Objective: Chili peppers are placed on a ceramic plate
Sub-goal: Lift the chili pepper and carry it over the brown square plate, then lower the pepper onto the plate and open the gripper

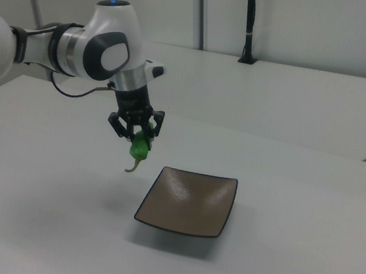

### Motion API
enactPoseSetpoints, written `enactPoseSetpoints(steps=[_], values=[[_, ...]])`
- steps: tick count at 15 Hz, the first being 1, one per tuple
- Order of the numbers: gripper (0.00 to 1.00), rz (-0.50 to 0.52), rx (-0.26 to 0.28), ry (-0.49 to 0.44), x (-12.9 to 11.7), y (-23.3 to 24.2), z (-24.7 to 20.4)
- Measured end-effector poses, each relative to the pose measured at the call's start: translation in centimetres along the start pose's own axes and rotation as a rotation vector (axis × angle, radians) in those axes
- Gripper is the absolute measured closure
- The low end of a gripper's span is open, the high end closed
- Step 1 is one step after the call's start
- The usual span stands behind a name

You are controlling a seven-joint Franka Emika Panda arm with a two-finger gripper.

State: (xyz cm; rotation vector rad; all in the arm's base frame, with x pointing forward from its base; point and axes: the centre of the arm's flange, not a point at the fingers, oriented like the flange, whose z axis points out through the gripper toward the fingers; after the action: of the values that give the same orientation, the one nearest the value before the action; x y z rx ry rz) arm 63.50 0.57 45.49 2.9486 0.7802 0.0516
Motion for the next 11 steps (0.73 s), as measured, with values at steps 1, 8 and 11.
enactPoseSetpoints(steps=[1,8,11], values=[[0.66,-0.003,-0.002,-0.005,-0.5,1.0,0.2],[0.66,-0.169,-0.123,-0.120,-3.8,6.2,1.4],[0.61,-0.271,-0.163,-0.166,-4.5,7.3,1.5]])
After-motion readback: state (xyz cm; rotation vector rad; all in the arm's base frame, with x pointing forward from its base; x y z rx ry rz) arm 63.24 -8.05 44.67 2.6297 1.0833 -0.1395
